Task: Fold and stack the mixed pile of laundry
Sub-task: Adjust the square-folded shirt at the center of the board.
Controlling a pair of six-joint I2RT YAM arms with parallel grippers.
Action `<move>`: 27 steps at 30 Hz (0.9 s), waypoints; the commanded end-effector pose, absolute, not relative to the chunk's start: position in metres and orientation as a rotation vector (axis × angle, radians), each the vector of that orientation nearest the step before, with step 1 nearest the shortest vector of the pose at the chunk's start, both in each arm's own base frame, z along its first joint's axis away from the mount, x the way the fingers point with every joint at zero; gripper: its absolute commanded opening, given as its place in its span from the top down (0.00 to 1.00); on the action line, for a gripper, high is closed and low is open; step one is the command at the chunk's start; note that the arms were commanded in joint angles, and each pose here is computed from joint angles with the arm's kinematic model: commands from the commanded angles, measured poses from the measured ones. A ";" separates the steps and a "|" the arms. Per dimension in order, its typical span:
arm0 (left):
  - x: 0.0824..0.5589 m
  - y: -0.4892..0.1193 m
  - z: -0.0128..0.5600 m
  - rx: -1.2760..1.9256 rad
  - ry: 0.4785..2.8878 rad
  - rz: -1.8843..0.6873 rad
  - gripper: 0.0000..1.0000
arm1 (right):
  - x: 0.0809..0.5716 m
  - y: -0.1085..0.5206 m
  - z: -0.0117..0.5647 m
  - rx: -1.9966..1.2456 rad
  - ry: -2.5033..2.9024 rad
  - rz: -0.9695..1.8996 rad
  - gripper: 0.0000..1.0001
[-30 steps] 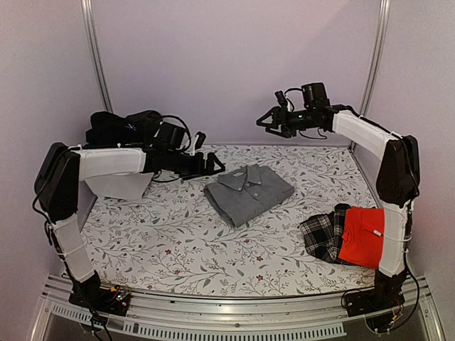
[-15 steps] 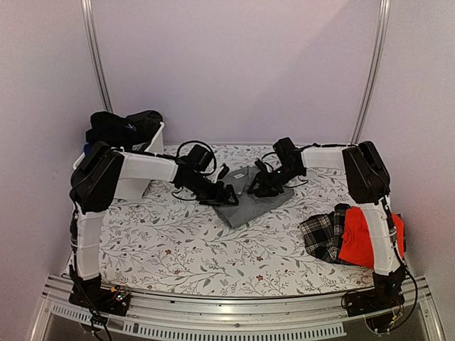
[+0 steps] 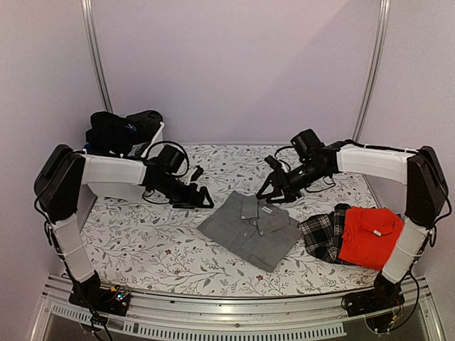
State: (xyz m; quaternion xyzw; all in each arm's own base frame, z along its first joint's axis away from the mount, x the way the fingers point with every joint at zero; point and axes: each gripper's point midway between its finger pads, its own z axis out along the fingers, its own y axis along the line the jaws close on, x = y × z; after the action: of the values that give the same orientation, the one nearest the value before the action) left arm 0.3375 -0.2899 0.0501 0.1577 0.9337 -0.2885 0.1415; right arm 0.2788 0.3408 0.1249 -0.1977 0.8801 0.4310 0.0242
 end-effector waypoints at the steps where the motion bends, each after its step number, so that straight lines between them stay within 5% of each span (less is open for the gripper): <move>1: 0.336 -0.298 0.085 0.457 2.616 -0.905 0.10 | 0.319 0.275 0.157 -0.216 2.669 1.184 0.43; 8: 0.366 -0.339 0.077 0.676 2.606 -0.637 0.06 | 0.301 0.256 0.134 -0.236 2.745 1.077 0.44; 16: 0.393 -0.387 0.054 0.809 2.543 -0.715 0.18 | 0.320 0.245 0.070 -0.242 2.893 0.848 0.53; 23: 0.361 -0.366 0.030 0.771 2.637 -0.806 0.69 | 0.339 0.281 0.041 -0.390 2.923 0.867 0.60; 27: 0.322 -0.323 0.022 0.654 2.701 -0.849 0.83 | 0.351 0.309 0.042 -0.488 2.863 0.956 0.61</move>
State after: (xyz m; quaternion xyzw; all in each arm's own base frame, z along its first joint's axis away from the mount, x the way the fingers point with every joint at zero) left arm 0.3522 -0.3548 0.0154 0.2603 0.9178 -0.2667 0.1370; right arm 0.3434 0.2819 0.0382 -0.1132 0.9511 0.2858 0.0299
